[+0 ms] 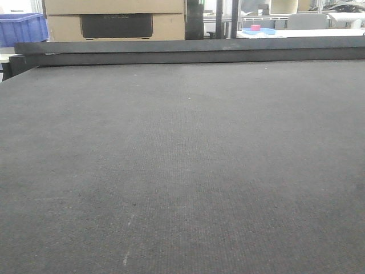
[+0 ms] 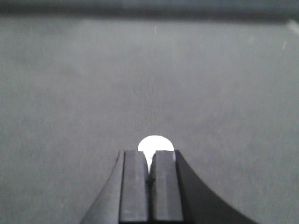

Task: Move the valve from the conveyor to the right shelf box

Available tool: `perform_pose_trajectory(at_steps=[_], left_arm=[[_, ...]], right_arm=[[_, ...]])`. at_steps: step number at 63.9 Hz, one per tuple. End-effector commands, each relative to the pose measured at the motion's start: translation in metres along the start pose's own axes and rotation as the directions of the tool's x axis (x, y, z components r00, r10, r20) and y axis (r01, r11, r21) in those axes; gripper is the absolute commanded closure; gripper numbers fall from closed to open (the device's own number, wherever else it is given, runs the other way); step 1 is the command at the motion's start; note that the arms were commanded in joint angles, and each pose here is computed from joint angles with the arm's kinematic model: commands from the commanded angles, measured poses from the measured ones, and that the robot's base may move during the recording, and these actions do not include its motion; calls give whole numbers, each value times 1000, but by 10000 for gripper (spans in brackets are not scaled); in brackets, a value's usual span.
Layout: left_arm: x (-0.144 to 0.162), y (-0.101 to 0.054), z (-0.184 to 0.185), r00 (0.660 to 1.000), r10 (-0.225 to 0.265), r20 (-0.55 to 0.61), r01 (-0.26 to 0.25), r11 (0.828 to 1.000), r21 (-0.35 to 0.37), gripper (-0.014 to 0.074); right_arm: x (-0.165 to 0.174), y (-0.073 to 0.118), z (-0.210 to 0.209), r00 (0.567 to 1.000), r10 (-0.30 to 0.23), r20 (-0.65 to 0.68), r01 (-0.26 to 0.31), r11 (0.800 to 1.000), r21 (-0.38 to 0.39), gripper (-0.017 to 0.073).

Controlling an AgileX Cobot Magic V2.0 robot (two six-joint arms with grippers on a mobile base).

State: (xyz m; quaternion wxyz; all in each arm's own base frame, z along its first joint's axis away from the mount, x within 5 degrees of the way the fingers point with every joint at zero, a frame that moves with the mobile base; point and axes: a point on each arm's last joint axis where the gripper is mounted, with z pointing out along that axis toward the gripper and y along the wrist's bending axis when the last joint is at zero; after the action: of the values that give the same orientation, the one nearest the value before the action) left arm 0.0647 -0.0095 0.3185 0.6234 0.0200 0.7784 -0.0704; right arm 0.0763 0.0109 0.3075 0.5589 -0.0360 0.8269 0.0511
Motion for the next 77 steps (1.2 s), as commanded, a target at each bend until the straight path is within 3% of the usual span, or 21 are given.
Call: perform_pose_trajectory(at_steps=[1, 6, 14, 18, 23, 30, 38, 50, 61, 69, 77], left_arm=[[-13, -1, 13, 990, -2, -143, 1, 1000, -11, 705], [-24, -2, 23, 965, -12, -263, 8, 1000, -19, 705], [-39, -3, 45, 898, -17, -440, 4, 1000, -30, 705], [-46, -3, 56, 866, -19, -500, 3, 999, -34, 705], [-55, -4, 69, 852, -21, -523, 2, 999, -36, 705], [-65, -4, 84, 852, -21, -523, 3, 999, -36, 705], [-68, -4, 99, 855, -22, -519, 3, 999, -37, 705], [-68, -4, 106, 861, -24, -507, 6, 999, -37, 705], [-68, -4, 106, 861, -24, -507, 6, 999, -37, 705], [-68, -4, 106, 861, -24, -507, 6, 999, -37, 705], [-69, -4, 106, 864, -23, -504, 6, 999, -37, 705]], right_arm=[[-18, 0, 16, 995, 2, -105, -3, 1000, -2, 727], [-33, -1, 32, 977, 5, -215, -6, 1000, -6, 727], [-52, -1, 57, 928, 7, -372, -13, 1000, -14, 727], [-60, -1, 67, 892, 6, -452, -16, 1000, -19, 727], [-70, -2, 81, 863, 4, -506, -17, 1000, -20, 727], [-79, -2, 94, 819, 2, -574, -20, 999, -25, 727], [-85, -3, 109, 800, 3, -600, -23, 999, -25, 727], [-84, -4, 134, 668, -2, -744, -28, 999, -28, 727], [-90, -7, 158, 639, -5, -770, -22, 999, -25, 721], [-85, -9, 172, 609, -9, -793, -9, 1000, -18, 580], [-78, -11, 184, 574, -8, -819, -8, 1000, -15, 311]])
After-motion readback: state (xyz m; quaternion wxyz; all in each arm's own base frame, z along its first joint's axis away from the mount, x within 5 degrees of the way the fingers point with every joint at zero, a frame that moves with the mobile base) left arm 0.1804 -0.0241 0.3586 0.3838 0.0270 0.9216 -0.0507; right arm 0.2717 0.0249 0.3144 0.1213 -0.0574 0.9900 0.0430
